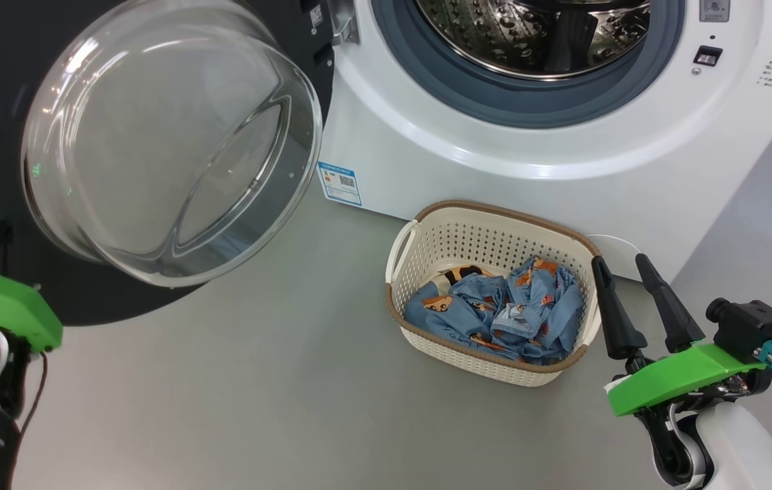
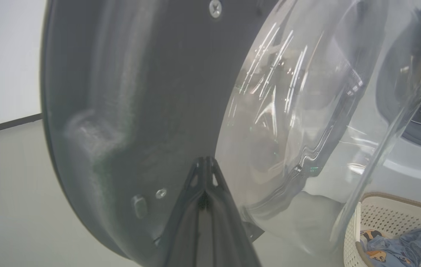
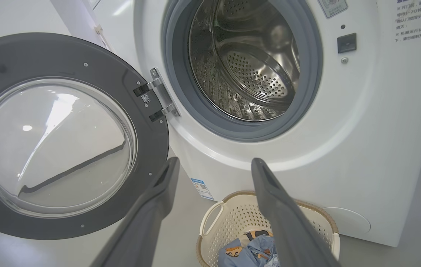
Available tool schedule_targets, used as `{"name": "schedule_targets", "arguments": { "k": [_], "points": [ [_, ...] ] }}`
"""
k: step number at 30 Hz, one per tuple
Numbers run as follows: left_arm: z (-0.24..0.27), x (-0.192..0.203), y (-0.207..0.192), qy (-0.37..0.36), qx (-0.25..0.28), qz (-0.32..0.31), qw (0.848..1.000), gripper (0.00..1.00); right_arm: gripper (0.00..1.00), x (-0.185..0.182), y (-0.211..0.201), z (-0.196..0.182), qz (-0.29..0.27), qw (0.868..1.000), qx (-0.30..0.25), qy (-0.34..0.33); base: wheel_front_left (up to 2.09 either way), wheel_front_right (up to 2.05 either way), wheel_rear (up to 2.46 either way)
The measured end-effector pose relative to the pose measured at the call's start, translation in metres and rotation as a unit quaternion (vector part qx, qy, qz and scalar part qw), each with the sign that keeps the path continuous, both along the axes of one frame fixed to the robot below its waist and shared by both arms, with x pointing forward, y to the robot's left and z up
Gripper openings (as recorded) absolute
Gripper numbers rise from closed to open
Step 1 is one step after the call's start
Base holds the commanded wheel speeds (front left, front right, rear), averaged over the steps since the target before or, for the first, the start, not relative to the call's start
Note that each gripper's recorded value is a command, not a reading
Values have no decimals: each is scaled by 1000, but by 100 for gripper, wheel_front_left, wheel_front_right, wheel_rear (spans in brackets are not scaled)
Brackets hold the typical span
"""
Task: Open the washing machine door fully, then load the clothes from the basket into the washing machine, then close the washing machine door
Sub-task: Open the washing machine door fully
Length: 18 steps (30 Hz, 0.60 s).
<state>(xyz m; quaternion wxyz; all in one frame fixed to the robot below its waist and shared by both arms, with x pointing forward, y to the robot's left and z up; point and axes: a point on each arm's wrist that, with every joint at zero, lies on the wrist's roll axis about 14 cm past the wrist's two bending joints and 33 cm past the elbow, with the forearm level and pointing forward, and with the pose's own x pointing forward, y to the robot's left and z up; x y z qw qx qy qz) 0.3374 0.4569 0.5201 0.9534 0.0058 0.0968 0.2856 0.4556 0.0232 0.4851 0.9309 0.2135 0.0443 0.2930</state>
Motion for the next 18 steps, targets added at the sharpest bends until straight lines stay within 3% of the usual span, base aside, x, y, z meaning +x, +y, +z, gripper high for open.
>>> {"name": "schedule_targets", "arguments": {
  "k": [2, 4, 5, 7, 8, 18],
  "points": [
    [-2, -1, -3, -5, -4, -3, 1000, 0, 100, 0, -1, 1, -1, 1000, 0, -1, 0, 0, 0],
    [-4, 0, -9, -20, -13, -5, 1000, 37, 100, -1, -2, 3, -3, 1000, 0, -4, 0, 0, 0],
    [-5, 0, -12, -26, -17, -7, 999, 48, 100, -1, -3, 4, -4, 1000, 0, -5, 0, 0, 0],
    [-6, 1, -18, -36, -24, -12, 999, 91, 100, -2, -5, 7, -6, 1000, 0, -7, 0, 0, 0],
    [-6, 1, -21, -42, -25, -16, 999, 100, 100, -3, -6, 8, -8, 1000, 0, -9, 0, 0, 0],
    [-1, 14, -59, -92, -36, -60, 993, 100, 100, -11, -22, 10, -24, 1000, -7, -11, 0, 0, 0]
  ]
}}
